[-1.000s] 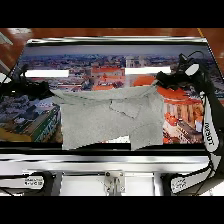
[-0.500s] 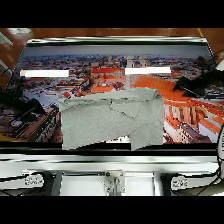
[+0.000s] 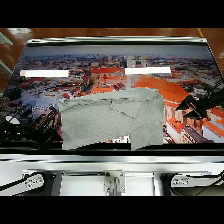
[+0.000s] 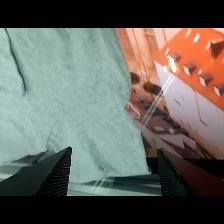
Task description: Fold the shirts.
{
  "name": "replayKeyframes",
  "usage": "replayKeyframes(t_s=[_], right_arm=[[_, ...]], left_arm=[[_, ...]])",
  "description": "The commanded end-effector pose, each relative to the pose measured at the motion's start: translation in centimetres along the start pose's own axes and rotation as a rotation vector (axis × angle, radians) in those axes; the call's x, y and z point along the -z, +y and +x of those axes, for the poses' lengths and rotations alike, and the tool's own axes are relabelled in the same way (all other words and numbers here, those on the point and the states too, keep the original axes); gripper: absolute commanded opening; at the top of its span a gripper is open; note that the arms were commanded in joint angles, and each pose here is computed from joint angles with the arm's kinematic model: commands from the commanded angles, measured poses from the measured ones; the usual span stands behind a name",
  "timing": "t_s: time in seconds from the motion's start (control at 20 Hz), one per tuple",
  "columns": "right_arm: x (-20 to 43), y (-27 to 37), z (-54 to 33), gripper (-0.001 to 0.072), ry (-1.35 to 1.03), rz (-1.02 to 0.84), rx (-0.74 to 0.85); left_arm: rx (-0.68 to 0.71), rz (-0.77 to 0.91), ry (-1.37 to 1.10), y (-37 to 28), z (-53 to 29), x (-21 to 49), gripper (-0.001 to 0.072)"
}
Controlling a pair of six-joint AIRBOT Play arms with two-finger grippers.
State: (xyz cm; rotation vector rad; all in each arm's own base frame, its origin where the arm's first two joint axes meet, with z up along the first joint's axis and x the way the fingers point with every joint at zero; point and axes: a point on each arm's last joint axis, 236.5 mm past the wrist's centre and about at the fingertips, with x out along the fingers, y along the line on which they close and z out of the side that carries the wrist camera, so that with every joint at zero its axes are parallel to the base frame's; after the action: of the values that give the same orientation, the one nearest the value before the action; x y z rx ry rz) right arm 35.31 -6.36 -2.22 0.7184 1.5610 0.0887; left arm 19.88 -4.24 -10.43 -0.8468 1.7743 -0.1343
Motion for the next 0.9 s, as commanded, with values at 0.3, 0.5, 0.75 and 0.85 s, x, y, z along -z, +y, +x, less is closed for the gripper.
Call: replayKeyframes(t_s=[0.3,0.5,0.75,0.85], right_arm=[[-0.5,0.1,0.7,0.0640,-0.026,0.017,-0.029],[-0.5,0.1,0.7,0.0640,-0.026,0.023,-0.032],[1.3,-0.3,2.9,0.0643,0.038,0.016,-0.034],[2.4,0.0,5.1,0.0671,0.067,-0.006,-0.063]], left_arm=[[0.035,-0.016,-0.079,-2.0,3.8,-1.3,0.0708],[0.064,-0.007,-0.064,-4.0,5.6,-1.3,0.0252],[0.051,0.059,-0.050,-4.5,6.0,-0.8,0.0037],[0.056,0.081,-0.076,-4.9,5.4,-0.9,0.0037]])
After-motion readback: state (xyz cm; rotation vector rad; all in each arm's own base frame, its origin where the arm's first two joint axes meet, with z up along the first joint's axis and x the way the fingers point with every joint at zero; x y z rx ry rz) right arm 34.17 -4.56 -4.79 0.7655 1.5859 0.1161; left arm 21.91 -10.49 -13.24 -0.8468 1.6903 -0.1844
